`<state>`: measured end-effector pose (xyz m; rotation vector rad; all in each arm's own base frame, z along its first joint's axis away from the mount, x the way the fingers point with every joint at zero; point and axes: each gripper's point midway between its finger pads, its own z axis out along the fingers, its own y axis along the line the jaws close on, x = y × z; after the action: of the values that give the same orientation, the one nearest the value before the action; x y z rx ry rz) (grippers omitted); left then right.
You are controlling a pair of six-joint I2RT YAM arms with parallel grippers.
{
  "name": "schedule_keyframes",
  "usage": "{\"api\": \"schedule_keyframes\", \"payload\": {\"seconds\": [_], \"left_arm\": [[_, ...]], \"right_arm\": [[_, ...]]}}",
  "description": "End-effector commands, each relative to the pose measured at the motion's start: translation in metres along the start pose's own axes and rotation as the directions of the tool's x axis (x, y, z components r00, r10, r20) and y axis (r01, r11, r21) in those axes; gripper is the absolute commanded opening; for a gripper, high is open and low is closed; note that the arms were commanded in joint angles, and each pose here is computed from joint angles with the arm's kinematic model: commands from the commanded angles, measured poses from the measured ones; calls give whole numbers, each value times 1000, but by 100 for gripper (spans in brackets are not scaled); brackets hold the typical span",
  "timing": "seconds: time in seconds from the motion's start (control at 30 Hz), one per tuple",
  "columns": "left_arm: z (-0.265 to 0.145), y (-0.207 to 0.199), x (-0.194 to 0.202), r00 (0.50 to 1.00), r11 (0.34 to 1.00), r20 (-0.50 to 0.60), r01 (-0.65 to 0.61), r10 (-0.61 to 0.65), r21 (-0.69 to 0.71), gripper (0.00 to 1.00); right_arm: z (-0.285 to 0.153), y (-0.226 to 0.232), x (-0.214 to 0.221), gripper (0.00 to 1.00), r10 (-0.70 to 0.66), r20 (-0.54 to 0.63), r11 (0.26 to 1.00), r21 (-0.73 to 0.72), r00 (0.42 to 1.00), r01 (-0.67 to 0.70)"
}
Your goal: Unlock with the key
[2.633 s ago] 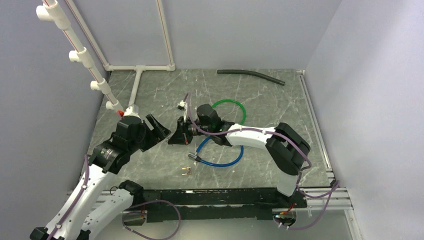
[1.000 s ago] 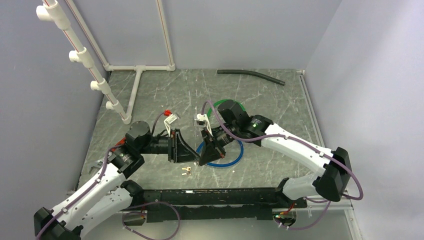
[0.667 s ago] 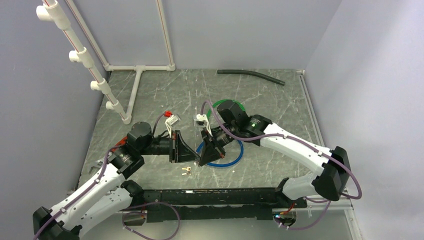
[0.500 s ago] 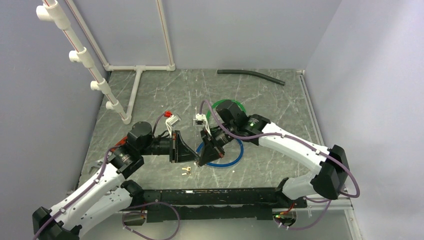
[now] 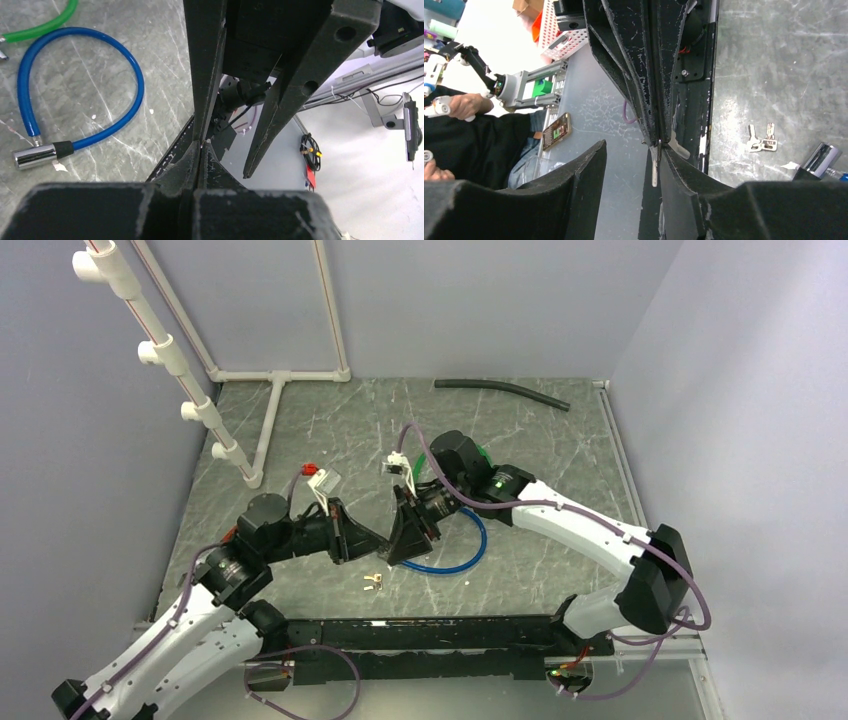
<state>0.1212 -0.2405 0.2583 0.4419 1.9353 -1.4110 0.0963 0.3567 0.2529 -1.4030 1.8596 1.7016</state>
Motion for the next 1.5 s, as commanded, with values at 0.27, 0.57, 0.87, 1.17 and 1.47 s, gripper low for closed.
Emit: {"api": "schedule_keyframes", "payload": {"seconds": [0.27, 0.57, 0.87, 1.17, 1.47], "left_arm": [[-21, 2, -38, 971, 995, 240, 27, -3, -97, 0], [-15, 5, -36, 972, 995, 233, 33, -11, -92, 0], [-19, -1, -33, 971, 999, 240, 5, 8, -54, 0], [-36, -37, -20, 977, 989, 184, -126, 109, 81, 62], [-17, -42, -17, 980, 969, 149, -158, 130, 191, 56]], "right_arm": [[-8, 17, -33, 44, -122, 116, 993, 16, 986, 121], [-3, 6, -39, 29, -99, 124, 995, 41, 987, 94], [-2, 3, -40, 0, -90, 117, 995, 53, 989, 84], [-12, 3, -29, 0, -93, 10, 990, 110, 996, 92], [-15, 16, -15, 0, -114, -43, 988, 101, 993, 118]]}}
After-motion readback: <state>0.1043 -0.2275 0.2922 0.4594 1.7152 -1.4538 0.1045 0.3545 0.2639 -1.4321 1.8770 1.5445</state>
